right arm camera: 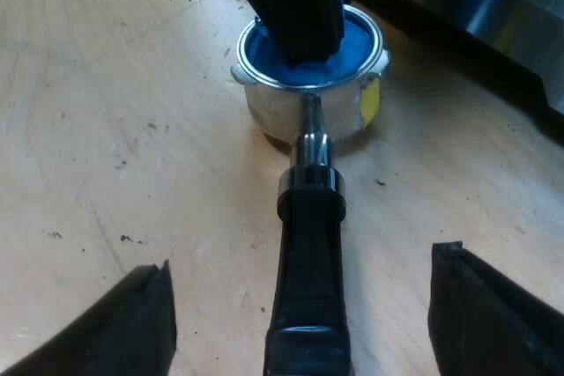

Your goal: Grind coffee beans and then tamp

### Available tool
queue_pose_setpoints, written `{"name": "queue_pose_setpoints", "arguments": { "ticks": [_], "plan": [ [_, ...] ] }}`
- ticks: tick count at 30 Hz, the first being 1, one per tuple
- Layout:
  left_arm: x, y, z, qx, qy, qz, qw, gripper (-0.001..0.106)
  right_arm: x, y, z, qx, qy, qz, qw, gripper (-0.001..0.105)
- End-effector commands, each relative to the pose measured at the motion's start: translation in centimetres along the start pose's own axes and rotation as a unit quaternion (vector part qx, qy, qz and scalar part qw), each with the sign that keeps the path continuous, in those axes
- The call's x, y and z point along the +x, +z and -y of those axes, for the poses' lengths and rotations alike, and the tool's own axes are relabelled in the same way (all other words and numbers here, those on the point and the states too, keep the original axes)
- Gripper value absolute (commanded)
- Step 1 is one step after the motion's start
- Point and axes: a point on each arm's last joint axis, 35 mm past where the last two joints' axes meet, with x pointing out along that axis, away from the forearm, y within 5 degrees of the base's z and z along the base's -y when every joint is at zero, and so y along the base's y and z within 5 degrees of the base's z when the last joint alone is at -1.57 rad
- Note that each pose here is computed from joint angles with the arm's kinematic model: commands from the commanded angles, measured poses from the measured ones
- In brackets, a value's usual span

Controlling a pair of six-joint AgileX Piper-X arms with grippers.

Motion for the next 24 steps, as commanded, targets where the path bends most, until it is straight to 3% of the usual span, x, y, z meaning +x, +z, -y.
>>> {"name": "queue_pose_setpoints", "arguments": {
  "ticks": [1,14,24],
  "plan": [
    [3.2,-3.8,-0.7,-0.013,0.013,-0.091,0.9957,0.000,-0.1,0.2,0.1,0.002,-0.001,0.006,1.0000,0.063],
    [3.0,-3.5,-0.6,-0.013,0.001,-0.085,0.9963,0.000,-0.1,0.2,0.1,0.002,-0.001,0.006,1.0000,0.063],
    [-1.6,1.0,0.5,0.005,-0.003,0.009,0.9999,0.000,-0.1,0.2,0.1,0.002,-0.001,0.006,1.0000,0.063]
  ]
}}
